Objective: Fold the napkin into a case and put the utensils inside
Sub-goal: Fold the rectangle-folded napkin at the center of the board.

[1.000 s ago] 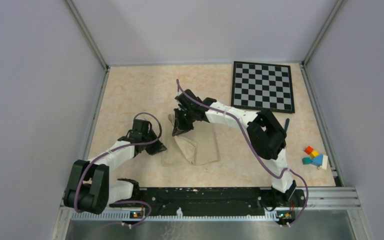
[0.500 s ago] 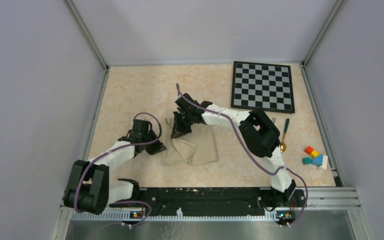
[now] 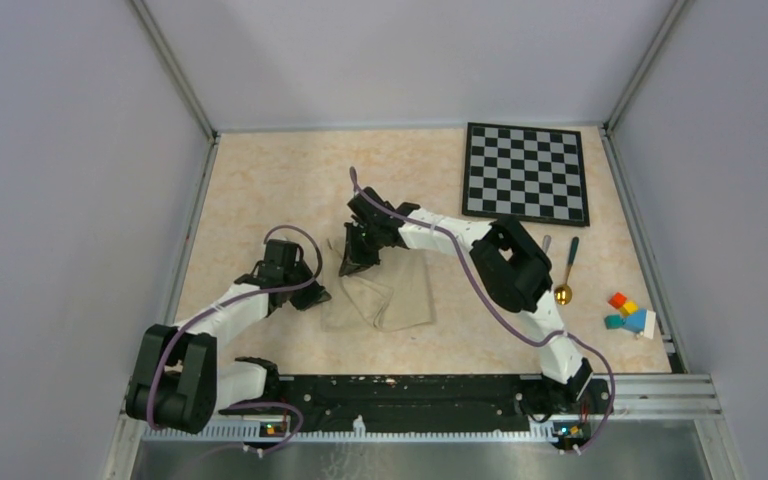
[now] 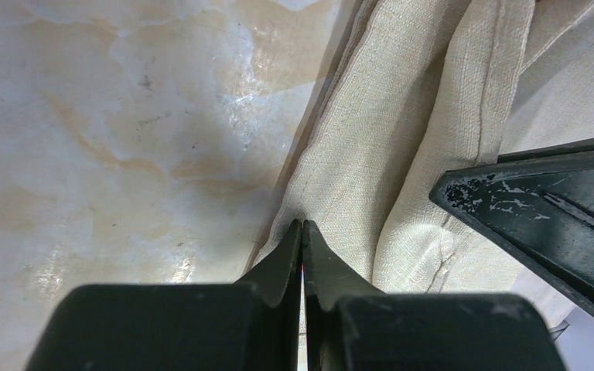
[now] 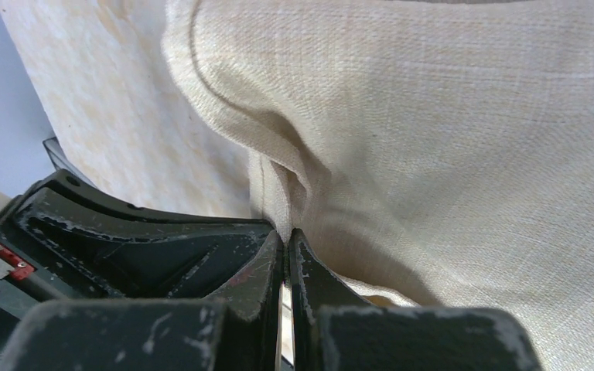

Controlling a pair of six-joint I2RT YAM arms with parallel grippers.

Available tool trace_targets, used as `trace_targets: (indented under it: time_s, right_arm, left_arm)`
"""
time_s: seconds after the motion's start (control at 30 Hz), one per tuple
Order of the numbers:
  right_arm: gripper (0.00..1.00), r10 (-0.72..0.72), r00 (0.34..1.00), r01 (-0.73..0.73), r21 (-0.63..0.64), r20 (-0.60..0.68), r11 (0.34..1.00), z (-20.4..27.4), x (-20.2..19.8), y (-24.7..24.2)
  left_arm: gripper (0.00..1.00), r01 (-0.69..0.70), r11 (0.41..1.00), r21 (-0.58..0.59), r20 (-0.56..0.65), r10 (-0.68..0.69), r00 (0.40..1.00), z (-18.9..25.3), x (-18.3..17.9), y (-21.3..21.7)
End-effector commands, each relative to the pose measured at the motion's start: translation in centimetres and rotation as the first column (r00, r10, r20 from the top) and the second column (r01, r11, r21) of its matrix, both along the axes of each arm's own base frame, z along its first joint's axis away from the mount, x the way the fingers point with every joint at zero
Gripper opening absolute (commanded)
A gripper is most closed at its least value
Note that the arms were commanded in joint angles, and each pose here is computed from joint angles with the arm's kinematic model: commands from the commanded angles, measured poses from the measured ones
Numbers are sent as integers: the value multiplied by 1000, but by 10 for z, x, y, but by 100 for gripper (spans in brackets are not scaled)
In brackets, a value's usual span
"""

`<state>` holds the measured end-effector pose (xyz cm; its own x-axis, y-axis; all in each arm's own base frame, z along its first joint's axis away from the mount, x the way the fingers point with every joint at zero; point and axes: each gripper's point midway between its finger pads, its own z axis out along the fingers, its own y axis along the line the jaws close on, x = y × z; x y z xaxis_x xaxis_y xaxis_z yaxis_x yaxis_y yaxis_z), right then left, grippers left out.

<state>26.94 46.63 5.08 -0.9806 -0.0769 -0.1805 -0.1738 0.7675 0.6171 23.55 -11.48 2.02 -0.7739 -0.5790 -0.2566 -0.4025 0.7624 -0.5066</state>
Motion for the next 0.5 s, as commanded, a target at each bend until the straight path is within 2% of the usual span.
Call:
trace_targets:
  time_s: [0.0, 0.13, 0.23, 0.33, 0.37, 0.4, 0.43, 0.47]
  right_arm:
    - [0, -18, 999, 16, 51, 40, 999, 15, 16, 15]
    - [0, -2, 999, 0, 73, 33, 997, 13, 15, 20]
    - [2, 71, 997, -67, 157, -20, 985, 17, 7, 29]
    - [20, 94, 996, -94, 152, 5, 984, 21, 7, 23]
    - [32, 91, 995, -94, 148, 28, 984, 26, 8, 20]
    - [49, 90, 995, -96, 152, 48, 984, 32, 10, 15]
    - [58, 89, 994, -100, 174, 70, 980, 41, 12, 12]
    - [74, 87, 992, -103, 198, 87, 975, 49, 14, 7]
  left_arm:
    - [5, -12, 999, 46, -25, 13, 1000, -10, -10, 10]
    - [4, -7, 999, 35, -26, 7, 1000, -10, -11, 8]
    - [4, -3, 999, 33, -14, 3, 1000, -5, -9, 8]
    - [5, -9, 999, 50, -3, 9, 1000, 3, -9, 11]
    - [7, -13, 998, 54, 0, 13, 1000, 6, -10, 12]
    - [9, -21, 998, 60, 7, 20, 1000, 9, -9, 14]
    - [10, -25, 998, 61, 15, 24, 1000, 13, -9, 15]
    - [12, -26, 998, 60, 23, 25, 999, 16, -9, 15]
